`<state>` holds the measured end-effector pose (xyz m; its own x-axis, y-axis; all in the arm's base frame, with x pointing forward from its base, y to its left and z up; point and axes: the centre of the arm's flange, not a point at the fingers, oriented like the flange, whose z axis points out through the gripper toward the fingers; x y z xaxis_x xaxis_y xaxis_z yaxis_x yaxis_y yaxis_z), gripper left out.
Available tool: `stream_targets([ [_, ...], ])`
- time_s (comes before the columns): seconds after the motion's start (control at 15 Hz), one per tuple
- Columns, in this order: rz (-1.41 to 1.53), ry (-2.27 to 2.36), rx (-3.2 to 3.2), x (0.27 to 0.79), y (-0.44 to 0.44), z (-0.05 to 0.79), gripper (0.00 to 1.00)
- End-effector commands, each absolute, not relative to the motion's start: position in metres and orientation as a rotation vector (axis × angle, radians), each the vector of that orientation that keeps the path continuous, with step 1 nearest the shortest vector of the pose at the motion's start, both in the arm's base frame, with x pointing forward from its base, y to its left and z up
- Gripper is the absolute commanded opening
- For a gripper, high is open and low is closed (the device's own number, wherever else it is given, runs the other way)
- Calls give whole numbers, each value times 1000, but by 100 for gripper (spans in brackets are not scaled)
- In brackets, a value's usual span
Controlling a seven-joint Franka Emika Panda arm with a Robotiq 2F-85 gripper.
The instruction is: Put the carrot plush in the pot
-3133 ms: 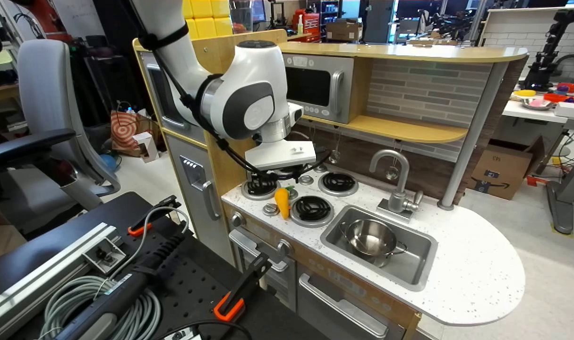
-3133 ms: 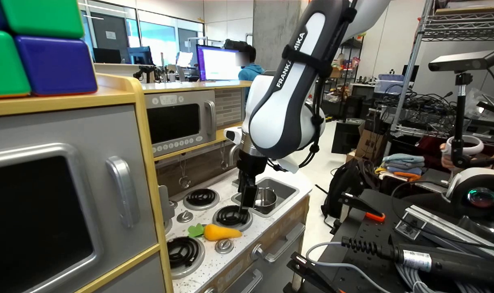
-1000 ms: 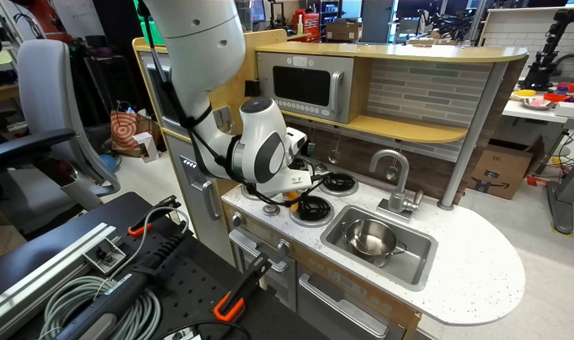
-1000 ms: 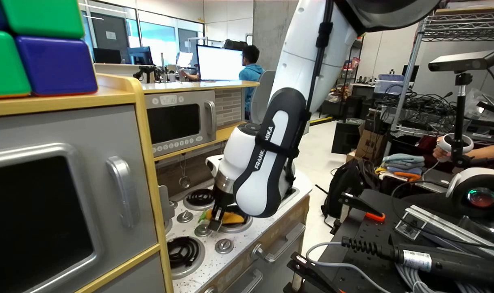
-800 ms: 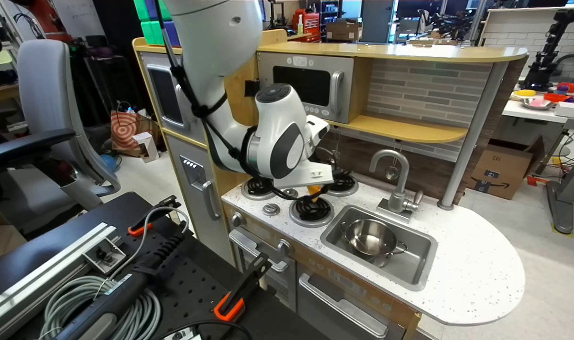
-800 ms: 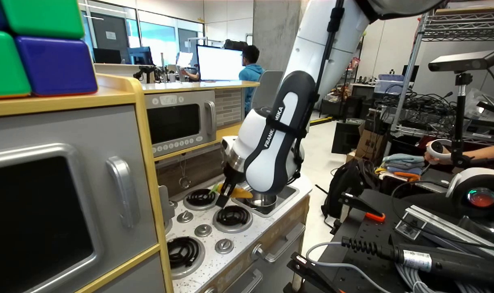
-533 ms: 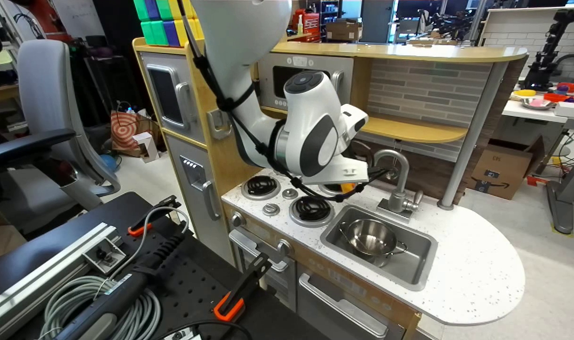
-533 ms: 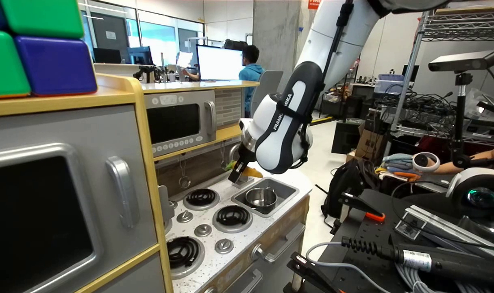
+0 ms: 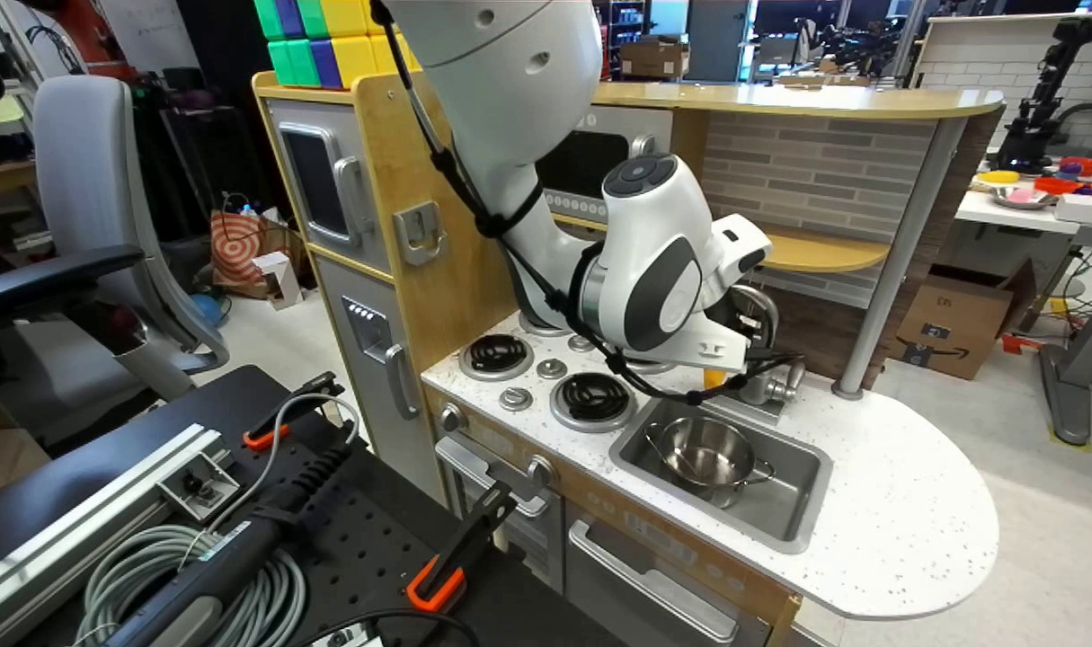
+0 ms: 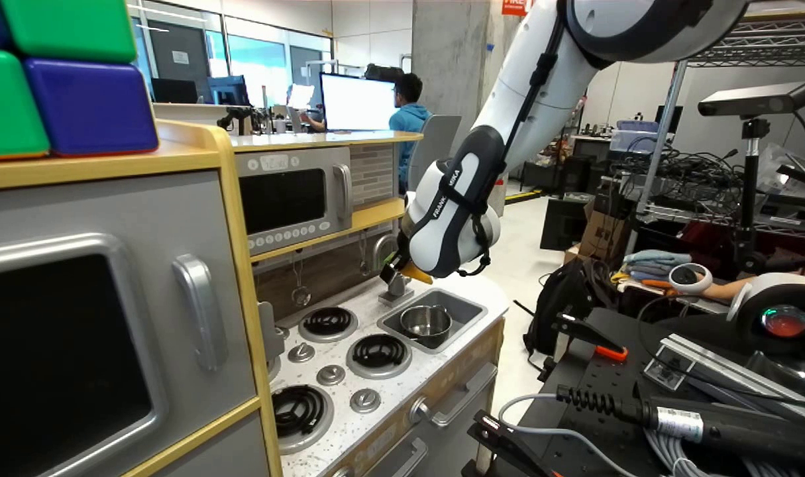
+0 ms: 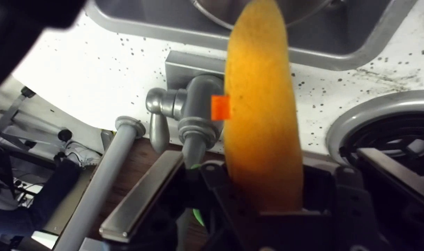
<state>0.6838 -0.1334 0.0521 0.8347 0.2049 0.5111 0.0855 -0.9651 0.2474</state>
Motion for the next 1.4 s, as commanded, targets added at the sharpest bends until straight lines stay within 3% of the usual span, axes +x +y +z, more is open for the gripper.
stream_targets([
  [0.0, 753, 107, 2829, 701, -142, 22, 0],
  [0.2, 675, 27, 2862, 688, -155, 6, 0],
  [0.27, 664, 8, 2867, 685, -158, 3, 25],
  [0.4, 649, 11, 2884, 676, -158, 8, 33],
  [1.0, 626, 385, 2993, 607, -105, 103, 98],
  [1.33, 526, 712, 3117, 564, -90, 161, 100],
])
